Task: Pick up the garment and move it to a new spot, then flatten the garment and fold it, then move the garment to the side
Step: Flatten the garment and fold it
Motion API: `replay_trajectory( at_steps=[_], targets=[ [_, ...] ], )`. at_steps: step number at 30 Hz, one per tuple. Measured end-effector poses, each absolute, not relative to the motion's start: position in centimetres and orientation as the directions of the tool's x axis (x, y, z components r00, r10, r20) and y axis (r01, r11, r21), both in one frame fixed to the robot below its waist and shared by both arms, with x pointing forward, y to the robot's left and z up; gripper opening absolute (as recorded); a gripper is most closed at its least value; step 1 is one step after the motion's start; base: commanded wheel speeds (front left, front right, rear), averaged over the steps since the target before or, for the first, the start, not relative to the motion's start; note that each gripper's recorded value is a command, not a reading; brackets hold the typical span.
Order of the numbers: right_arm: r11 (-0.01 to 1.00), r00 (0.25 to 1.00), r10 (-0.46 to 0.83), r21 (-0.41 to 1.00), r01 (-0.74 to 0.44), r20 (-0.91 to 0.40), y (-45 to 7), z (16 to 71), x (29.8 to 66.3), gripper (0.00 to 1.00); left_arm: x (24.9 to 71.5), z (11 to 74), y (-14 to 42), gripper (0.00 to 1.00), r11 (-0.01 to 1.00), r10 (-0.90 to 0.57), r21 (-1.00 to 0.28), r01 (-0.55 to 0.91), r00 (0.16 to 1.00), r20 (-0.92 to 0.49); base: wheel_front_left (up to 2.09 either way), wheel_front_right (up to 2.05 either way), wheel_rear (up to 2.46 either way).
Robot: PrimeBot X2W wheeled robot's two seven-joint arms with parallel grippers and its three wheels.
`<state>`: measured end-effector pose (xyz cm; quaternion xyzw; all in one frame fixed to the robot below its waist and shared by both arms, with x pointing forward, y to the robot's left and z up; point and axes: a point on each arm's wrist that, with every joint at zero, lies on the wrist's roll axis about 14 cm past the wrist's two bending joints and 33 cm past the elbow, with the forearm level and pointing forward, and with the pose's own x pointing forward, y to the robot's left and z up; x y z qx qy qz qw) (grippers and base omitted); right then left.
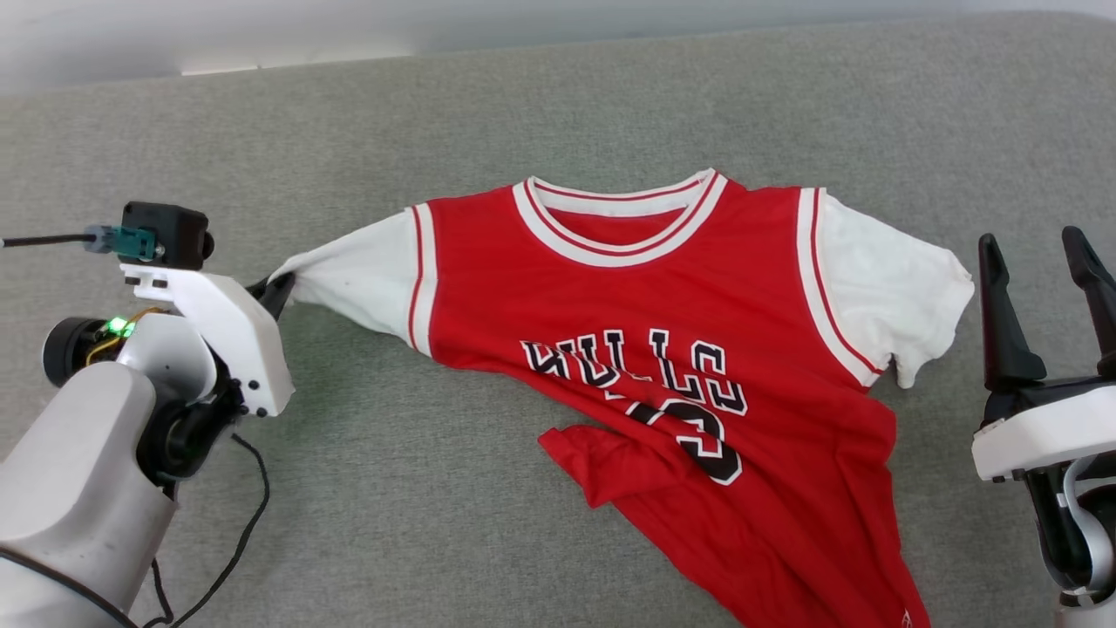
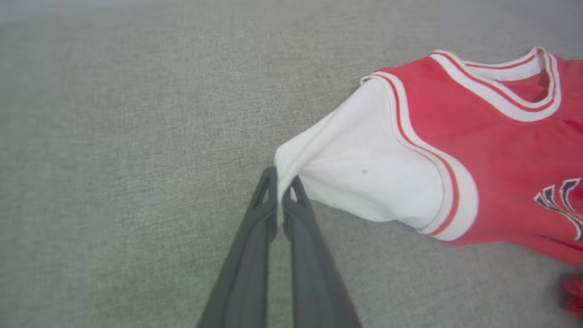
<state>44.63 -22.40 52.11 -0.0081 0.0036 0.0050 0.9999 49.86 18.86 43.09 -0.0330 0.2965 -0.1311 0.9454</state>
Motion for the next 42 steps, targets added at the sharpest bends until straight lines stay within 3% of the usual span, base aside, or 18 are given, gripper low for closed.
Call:
replay_trajectory(
  at_steps=[1, 8, 10, 17, 21, 27, 33, 39, 40, 41, 42],
  targets=[
    [1.000, 1.000, 0.015, -0.018, -0.016, -0.012, -22.3, 52.1, 44.7, 1.00, 50.0, 43.8, 18.7, 1.00, 0.962, -0.272, -0.140, 0.233, 0.806, -0.525, 0.00, 0.00, 0.00],
    [0.997, 0.994, 0.056, -0.045, -0.061, -0.095, -21.9, 51.8, 44.7, 1.00, 50.1, 51.5, 16.8, 1.00, 0.937, -0.344, -0.128, 0.326, 0.926, -0.158, 0.00, 0.00, 0.00],
    [0.995, 0.981, 0.065, -0.065, -0.078, -0.184, -22.0, 50.6, 44.6, 1.00, 49.1, 52.7, 16.5, 1.00, 0.927, -0.364, -0.120, 0.355, 0.929, -0.067, 0.00, 0.00, 0.00],
    [0.989, 0.868, 0.024, -0.113, -0.092, -0.496, -24.4, 47.6, 45.7, 1.00, 46.2, 53.6, 18.5, 1.00, 0.960, -0.275, -0.034, 0.278, 0.960, 0.057, 0.00, 0.00, 0.00],
    [0.987, 0.748, -0.008, -0.126, -0.101, -0.664, -25.6, 45.4, 46.2, 1.00, 44.8, 53.6, 19.2, 1.00, 0.972, -0.234, 0.008, 0.234, 0.969, 0.076, 0.00, 0.00, 0.00],
    [0.985, 0.632, -0.039, -0.137, -0.107, -0.774, -26.3, 42.8, 47.9, 1.00, 43.2, 53.3, 20.3, 1.00, 0.985, -0.170, -0.004, 0.171, 0.982, 0.078, 0.00, 0.00, 0.00],
    [0.988, 0.550, -0.030, -0.108, -0.110, -0.834, -25.4, 39.1, 48.9, 1.00, 42.5, 52.4, 21.1, 1.00, 0.990, -0.140, -0.014, 0.141, 0.989, 0.054, 0.00, 0.00, 0.00],
    [0.987, 0.529, -0.030, -0.110, -0.121, -0.848, -24.6, 36.4, 49.7, 1.00, 42.2, 51.4, 21.8, 1.00, 0.993, -0.116, -0.023, 0.116, 0.993, 0.025, 0.00, 0.00, 0.00],
    [0.986, 0.530, -0.027, -0.109, -0.123, -0.847, -24.5, 36.2, 49.7, 0.94, 42.3, 51.3, 21.8, 1.00, 0.993, -0.119, -0.021, 0.119, 0.993, 0.020, 0.00, 0.00, 0.00],
    [0.986, 0.534, -0.025, -0.109, -0.125, -0.845, -24.4, 36.2, 49.7, 0.24, 42.4, 51.1, 21.9, 1.00, 0.992, -0.122, -0.016, 0.122, 0.992, 0.013, 0.00, 0.00, 0.00],
    [0.985, 0.539, -0.022, -0.110, -0.131, -0.842, -24.3, 36.2, 49.6, 0.00, 42.5, 51.0, 21.9, 1.00, 0.991, -0.130, -0.011, 0.130, 0.992, 0.004, 0.00, 0.00, 0.00]
  ],
)
